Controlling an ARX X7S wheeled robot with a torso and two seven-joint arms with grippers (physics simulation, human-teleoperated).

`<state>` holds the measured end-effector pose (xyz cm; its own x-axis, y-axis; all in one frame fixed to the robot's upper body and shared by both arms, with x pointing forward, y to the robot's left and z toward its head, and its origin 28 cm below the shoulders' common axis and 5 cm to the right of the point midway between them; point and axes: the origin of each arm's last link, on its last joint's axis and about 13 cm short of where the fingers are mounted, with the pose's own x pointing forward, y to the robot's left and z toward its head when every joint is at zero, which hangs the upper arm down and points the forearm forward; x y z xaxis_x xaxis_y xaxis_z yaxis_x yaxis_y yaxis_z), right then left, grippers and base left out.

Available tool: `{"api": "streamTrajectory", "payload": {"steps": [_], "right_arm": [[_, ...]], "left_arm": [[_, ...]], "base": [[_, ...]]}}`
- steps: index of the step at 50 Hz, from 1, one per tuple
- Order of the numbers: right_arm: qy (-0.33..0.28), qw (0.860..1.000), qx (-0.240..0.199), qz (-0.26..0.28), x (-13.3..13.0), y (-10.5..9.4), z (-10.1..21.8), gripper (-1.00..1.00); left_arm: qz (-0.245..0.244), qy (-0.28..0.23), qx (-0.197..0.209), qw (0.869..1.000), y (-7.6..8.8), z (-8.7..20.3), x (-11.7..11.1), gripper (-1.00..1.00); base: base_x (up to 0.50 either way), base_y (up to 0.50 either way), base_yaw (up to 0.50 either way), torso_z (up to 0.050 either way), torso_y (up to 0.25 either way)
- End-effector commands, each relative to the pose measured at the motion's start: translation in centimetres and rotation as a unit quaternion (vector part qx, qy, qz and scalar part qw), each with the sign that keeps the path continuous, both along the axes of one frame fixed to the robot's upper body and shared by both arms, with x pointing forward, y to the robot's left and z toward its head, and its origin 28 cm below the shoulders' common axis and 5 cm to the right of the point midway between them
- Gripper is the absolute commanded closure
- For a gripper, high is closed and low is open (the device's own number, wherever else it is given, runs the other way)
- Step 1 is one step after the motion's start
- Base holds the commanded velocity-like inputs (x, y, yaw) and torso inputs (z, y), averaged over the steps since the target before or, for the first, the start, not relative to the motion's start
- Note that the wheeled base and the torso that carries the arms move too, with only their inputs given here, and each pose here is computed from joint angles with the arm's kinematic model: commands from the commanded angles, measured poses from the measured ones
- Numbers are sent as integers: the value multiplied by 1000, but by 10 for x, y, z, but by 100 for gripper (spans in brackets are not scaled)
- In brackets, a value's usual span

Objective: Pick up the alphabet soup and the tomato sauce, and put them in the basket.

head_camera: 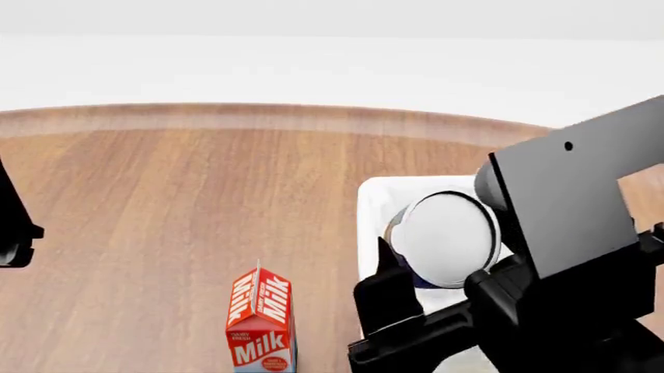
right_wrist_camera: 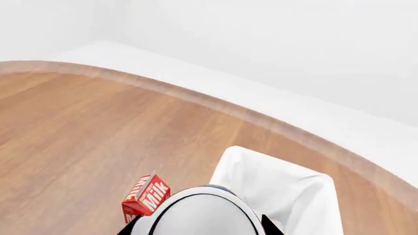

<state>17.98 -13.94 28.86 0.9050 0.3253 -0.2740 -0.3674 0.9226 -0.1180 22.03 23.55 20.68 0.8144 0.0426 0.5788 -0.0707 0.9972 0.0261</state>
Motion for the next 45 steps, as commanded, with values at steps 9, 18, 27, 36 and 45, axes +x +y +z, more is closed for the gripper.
{"api": "streamTrajectory", "payload": {"steps": [9,18,27,36,45], "right_arm": [[-45,998,30,-43,62,7,26,100],[-46,996,27,-76,112,12,21,100],[-25,994,30,-99,143,11,5,100],[-7,990,45,-132,170,7,-2,100],[14,986,61,-152,190,10,-13,100]], "left_arm": [[-1,0,-1,1000,0,0,1,-100],[-2,2,-2,1000,0,-3,1,-100],[-1,5,-3,1000,1,-5,1,-100],[-2,4,0,1000,0,-2,2,-100],[-3,5,-2,1000,0,-3,2,-100]], "base": [[0,0,0,0,1],[0,0,0,0,1],[0,0,0,0,0],[0,0,0,0,1],[0,0,0,2,0]]}}
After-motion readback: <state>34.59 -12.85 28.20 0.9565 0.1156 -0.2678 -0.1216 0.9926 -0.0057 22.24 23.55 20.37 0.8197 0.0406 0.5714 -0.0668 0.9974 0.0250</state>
